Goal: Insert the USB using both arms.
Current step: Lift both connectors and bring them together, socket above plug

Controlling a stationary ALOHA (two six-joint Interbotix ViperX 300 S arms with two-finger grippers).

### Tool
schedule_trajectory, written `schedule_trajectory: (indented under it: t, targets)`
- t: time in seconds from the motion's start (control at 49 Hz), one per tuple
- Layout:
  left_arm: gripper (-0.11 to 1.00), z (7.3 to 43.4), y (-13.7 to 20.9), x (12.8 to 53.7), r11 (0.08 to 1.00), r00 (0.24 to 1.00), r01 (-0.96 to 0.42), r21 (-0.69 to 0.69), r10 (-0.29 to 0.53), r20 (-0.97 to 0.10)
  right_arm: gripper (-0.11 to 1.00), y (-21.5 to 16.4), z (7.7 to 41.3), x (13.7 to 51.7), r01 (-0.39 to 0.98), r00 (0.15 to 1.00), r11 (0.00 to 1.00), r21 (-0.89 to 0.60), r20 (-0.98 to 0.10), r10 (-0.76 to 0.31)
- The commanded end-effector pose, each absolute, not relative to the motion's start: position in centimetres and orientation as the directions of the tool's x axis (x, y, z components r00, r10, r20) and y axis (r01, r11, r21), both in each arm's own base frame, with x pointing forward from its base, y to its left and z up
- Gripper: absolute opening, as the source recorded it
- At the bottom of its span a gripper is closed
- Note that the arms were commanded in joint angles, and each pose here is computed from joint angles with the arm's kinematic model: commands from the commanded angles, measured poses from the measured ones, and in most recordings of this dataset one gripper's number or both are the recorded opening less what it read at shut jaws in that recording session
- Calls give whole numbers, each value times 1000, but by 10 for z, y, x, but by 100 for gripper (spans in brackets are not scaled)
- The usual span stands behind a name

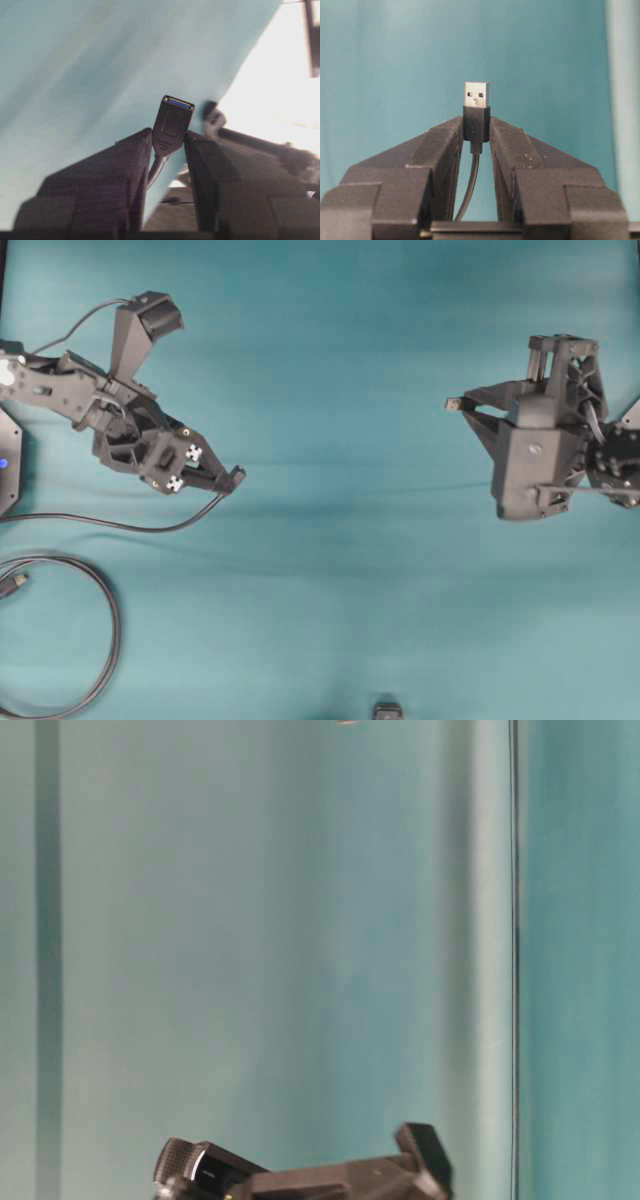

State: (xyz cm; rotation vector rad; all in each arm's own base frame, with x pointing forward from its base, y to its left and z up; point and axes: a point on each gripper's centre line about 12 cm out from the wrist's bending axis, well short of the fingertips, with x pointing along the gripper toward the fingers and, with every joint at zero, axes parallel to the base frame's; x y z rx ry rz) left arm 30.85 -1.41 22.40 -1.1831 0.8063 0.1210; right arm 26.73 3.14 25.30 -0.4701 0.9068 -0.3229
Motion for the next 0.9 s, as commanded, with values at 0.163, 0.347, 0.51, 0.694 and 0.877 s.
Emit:
schedule_trajectory:
  t: [0.163, 0.347, 0.51, 0.694, 0.877]
  targets:
    - [26, 252, -2, 315, 258, 773, -394, -882, -427, -469, 22, 36, 264, 269, 62, 625, 813, -578, -612, -484]
    - [26, 250, 3, 322, 144, 756, -272, -951, -580, -304, 22, 34, 267, 274, 55, 635, 725, -687, -537, -556]
    - [26, 238, 7, 337, 77, 744, -187, -979, -640, -192, 22, 36, 262, 285, 24, 649, 655, -755, -486, -585]
    - [26, 233, 8, 354, -9, 691, -98, -995, -720, -62, 22, 48, 259, 299, -20, 683, 556, -831, -417, -600]
    - [26, 226, 26, 372, -19, 703, -97, -995, -709, -55, 22, 57, 256, 312, -62, 697, 423, -904, -343, -629]
